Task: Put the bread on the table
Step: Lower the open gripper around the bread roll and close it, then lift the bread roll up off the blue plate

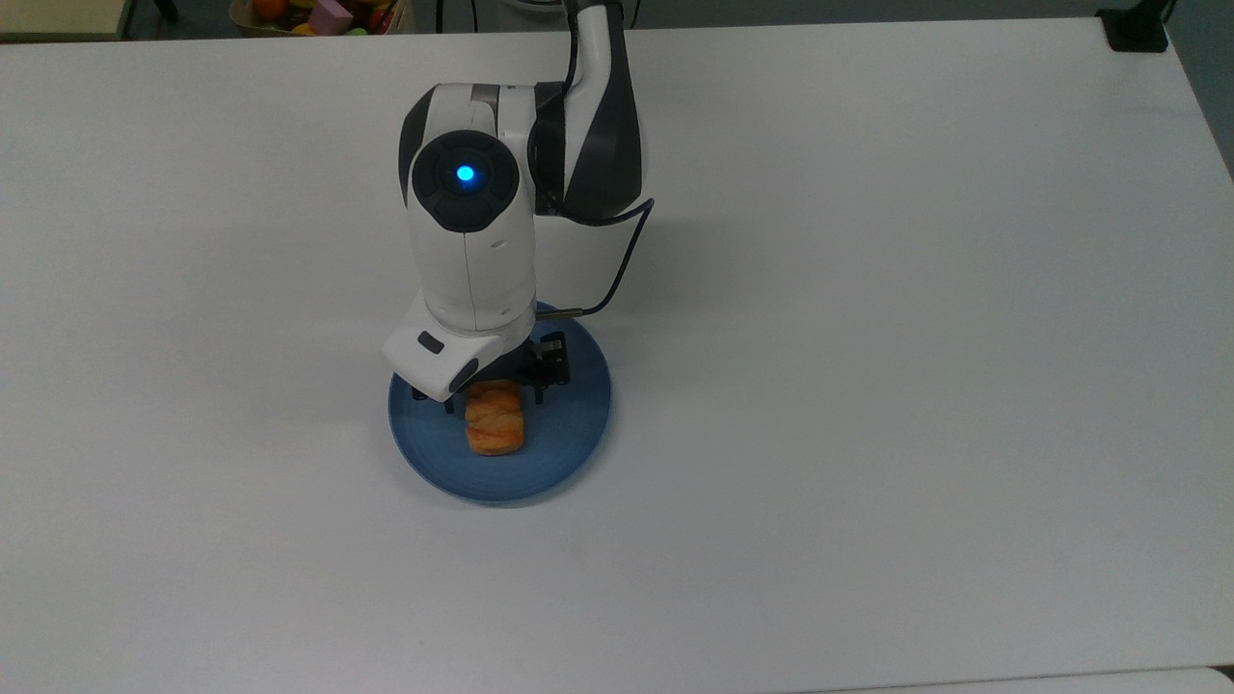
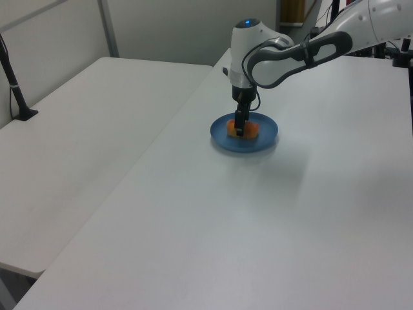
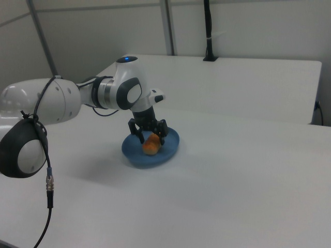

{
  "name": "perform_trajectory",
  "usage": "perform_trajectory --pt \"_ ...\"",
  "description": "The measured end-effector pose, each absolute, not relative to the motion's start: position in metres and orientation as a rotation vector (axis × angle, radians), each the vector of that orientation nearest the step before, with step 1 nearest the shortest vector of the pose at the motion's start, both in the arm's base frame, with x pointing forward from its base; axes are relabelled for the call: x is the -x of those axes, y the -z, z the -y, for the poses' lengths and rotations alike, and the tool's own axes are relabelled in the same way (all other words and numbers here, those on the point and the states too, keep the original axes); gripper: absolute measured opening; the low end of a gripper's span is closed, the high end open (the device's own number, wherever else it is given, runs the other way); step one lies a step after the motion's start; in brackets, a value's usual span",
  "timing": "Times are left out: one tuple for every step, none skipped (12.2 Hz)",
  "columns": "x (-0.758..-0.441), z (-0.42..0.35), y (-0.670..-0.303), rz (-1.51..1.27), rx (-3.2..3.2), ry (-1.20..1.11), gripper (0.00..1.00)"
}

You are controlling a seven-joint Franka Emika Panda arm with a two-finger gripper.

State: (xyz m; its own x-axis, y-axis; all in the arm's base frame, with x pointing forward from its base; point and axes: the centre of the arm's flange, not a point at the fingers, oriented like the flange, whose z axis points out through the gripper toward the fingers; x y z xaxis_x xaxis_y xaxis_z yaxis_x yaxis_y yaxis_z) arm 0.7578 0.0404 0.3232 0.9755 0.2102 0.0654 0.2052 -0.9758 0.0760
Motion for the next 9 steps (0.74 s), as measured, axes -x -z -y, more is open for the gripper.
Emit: perform_trajectory --pt "-0.757 -0.041 -0.320 -0.327 -3.050 -0.104 0.89" --pt "-0.757 -0.042 -0.318 -0.329 -3.049 -0.101 0.83" --pt "-0.757 -0.042 -0.318 -0.330 -3.049 -0.100 0.67" --pt "-0.757 -0.042 -0.318 -0.330 -3.048 -0.101 0.49" --pt "-0.758 -0.042 -0.320 -0.330 -3.048 -0.106 0.34" --pt "-0.758 -0.042 -0.323 -0.329 -3.048 -0.111 0.28" --pt "-0.758 -0.041 -0.326 -0.328 -3.048 -0.118 0.26" --pt "-0.758 -0.041 -0.331 -0.326 -3.047 -0.130 0.24" --pt "-0.758 -0.040 -0.344 -0.323 -3.046 -0.155 0.23"
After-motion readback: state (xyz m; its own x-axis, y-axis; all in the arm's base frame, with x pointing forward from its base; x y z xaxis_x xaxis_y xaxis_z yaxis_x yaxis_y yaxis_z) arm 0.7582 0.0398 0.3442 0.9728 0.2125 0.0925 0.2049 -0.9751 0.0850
